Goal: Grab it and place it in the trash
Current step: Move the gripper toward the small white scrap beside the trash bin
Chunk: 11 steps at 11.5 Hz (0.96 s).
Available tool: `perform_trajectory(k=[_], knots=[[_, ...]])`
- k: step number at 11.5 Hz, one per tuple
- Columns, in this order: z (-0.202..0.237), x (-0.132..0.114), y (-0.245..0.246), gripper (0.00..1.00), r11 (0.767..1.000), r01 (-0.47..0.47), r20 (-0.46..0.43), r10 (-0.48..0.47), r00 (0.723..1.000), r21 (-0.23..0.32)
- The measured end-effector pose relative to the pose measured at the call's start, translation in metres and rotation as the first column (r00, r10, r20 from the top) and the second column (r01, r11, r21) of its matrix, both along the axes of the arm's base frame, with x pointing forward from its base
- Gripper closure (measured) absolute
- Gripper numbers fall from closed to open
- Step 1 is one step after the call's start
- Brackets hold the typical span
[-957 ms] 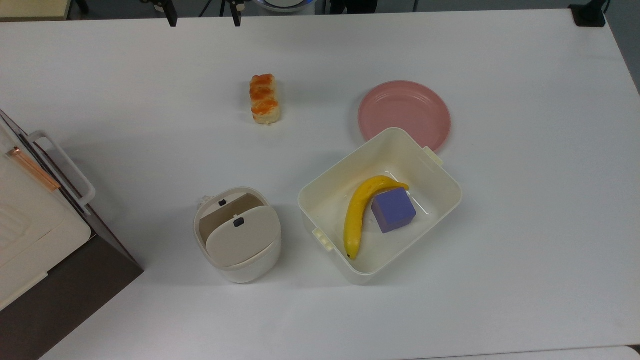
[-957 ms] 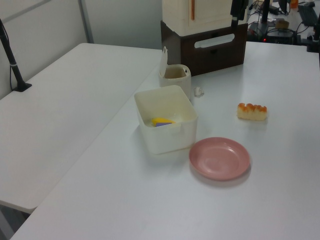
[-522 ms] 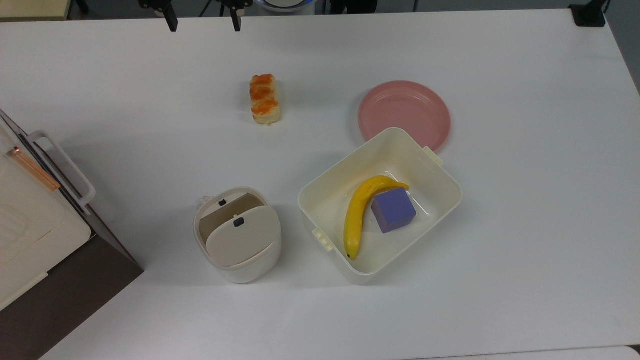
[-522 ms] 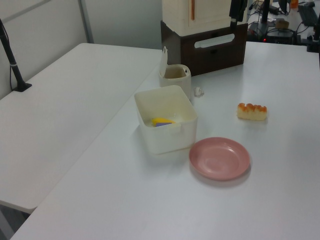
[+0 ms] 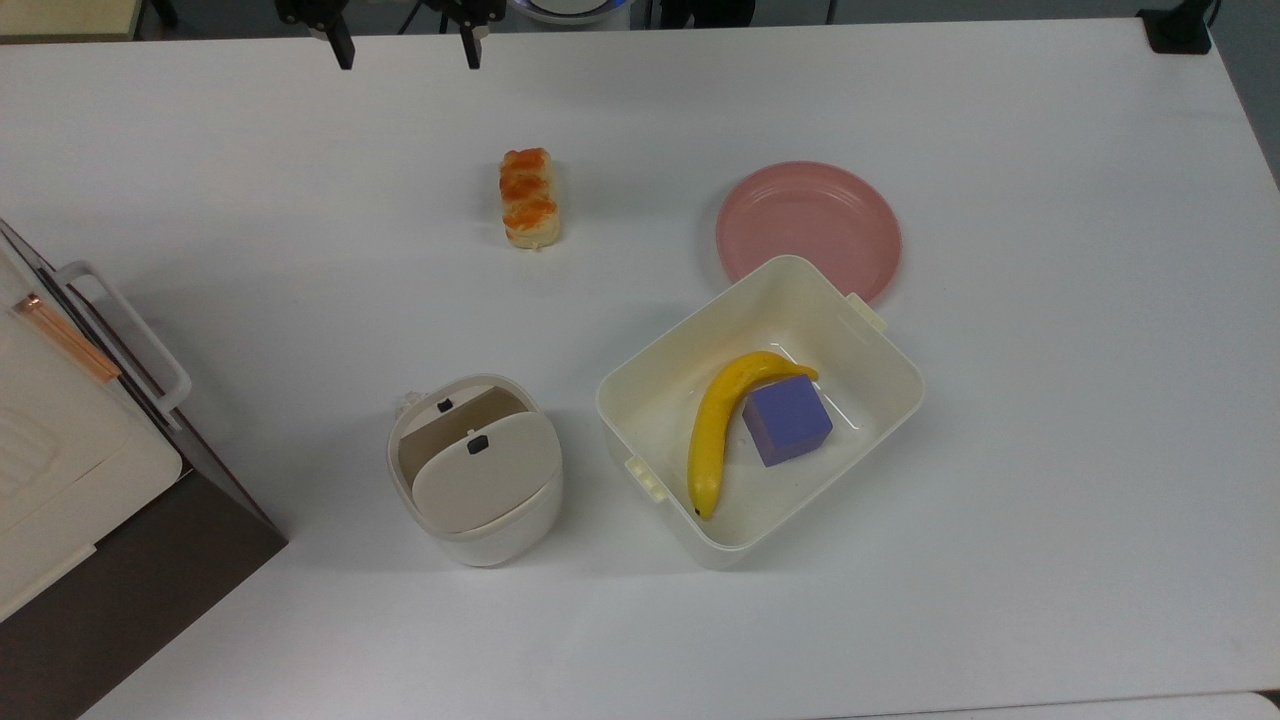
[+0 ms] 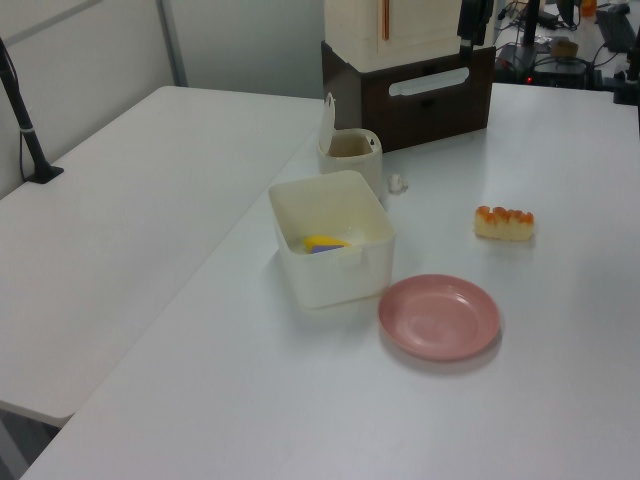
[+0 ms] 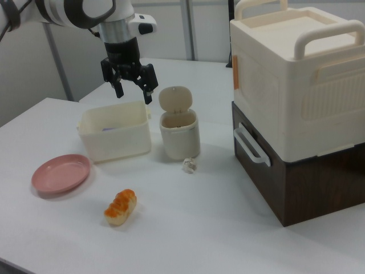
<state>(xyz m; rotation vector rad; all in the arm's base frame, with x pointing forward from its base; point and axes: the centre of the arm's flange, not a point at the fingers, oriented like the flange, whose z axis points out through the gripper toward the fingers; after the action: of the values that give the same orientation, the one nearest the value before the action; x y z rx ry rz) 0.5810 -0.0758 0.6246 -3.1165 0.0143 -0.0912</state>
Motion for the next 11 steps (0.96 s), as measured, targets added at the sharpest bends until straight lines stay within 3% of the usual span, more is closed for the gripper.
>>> perform_trajectory(k=[3,6,9,11], knots=[[-0.011,0.008,-0.002,0.02,0.998,-0.008,-0.023,0.007,1.0,-0.055],[-0.05,0.046,-0.001,0.04,0.983,-0.004,-0.078,-0.01,0.997,-0.186],[-0.115,0.09,0.021,0.1,0.912,0.042,-0.106,-0.093,0.99,-0.408],[-0.149,0.107,0.032,0.12,0.855,0.069,-0.071,-0.122,0.99,-0.514]])
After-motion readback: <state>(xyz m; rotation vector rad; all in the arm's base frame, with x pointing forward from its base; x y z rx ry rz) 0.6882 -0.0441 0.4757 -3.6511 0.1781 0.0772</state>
